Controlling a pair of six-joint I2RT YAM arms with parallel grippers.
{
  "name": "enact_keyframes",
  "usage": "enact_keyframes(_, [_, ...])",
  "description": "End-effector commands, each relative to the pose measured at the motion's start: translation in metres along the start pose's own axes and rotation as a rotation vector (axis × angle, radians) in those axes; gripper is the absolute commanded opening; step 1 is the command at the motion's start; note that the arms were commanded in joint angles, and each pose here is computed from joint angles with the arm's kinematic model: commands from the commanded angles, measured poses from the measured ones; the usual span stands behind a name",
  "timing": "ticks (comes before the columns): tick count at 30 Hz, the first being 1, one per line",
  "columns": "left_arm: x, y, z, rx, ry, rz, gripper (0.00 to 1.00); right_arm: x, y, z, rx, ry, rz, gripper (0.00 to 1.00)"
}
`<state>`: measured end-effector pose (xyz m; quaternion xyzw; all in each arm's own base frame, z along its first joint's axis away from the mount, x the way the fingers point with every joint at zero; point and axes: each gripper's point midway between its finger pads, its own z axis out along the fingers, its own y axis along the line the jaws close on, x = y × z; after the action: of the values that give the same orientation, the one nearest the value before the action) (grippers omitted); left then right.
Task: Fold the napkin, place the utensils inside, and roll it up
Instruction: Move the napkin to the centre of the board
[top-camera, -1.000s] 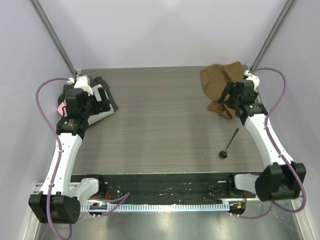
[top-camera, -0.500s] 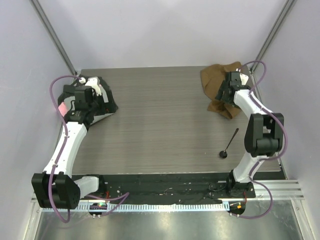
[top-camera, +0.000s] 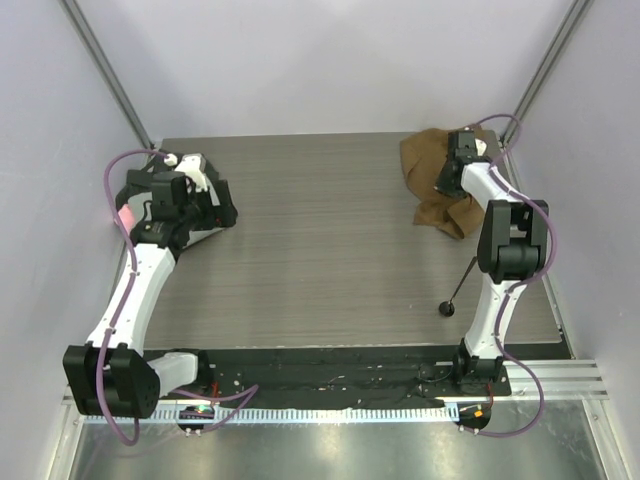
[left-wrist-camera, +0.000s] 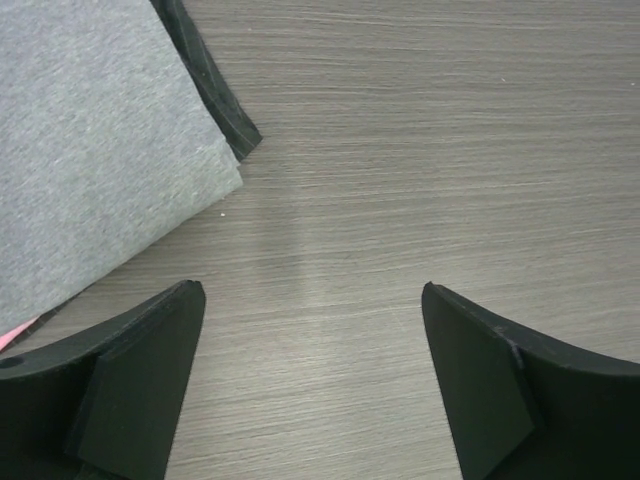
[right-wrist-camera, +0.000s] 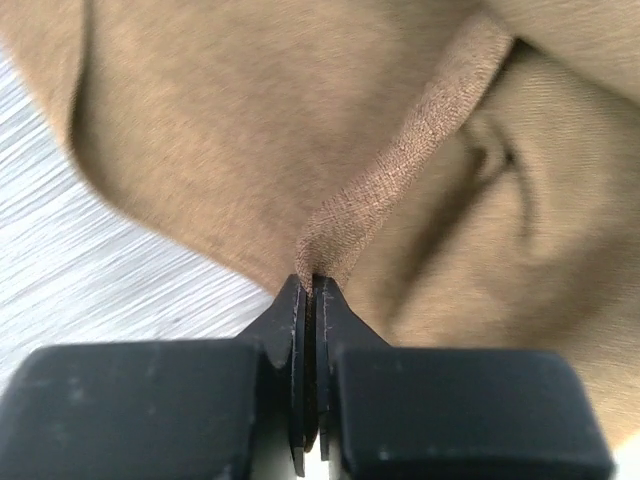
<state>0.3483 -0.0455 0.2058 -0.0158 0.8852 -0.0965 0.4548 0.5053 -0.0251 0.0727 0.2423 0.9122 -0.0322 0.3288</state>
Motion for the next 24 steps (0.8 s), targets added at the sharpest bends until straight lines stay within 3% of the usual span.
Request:
enact_keyframes(1, [-0.025,-0.018,-0.019,0.072,-0.103,0.047,0.90,0.005,0.071,-0.034,-0.207,0.005,-0.018,0.01])
enact_keyframes(6, [-0.015,-0.045,-0.032,0.091,-0.107,-0.004,0.89,0.088,0.199,-0.091,-0.444,0.076,-0.176,0.01])
enact_keyframes(8, [-0.002,-0.060,-0.036,0.095,-0.098,-0.022,0.91,0.102,0.235,-0.113,-0.520,0.079,-0.203,0.01])
enact_keyframes(9, [0.002,-0.069,-0.036,0.118,-0.098,-0.092,0.92,0.124,0.258,-0.126,-0.558,0.093,-0.243,0.09])
enact_keyframes(11, [0.036,-0.081,-0.028,0.169,-0.048,-0.146,0.93,0.124,0.285,-0.148,-0.616,0.071,-0.264,0.24])
enact_keyframes(12, [0.055,-0.085,-0.018,0.191,-0.029,-0.203,0.93,0.133,0.296,-0.161,-0.660,0.093,-0.288,0.42])
enact_keyframes(16, [0.109,-0.102,-0.004,0.197,0.033,-0.199,0.93,0.121,0.273,-0.209,-0.657,0.033,-0.305,0.61])
enact_keyframes(20, [0.144,-0.098,0.012,0.141,0.077,-0.231,0.92,0.117,0.213,-0.230,-0.563,-0.022,-0.303,0.65])
enact_keyframes(24, [0.174,-0.076,0.012,0.013,0.117,-0.260,0.85,0.137,0.161,-0.245,-0.532,-0.014,-0.301,0.66])
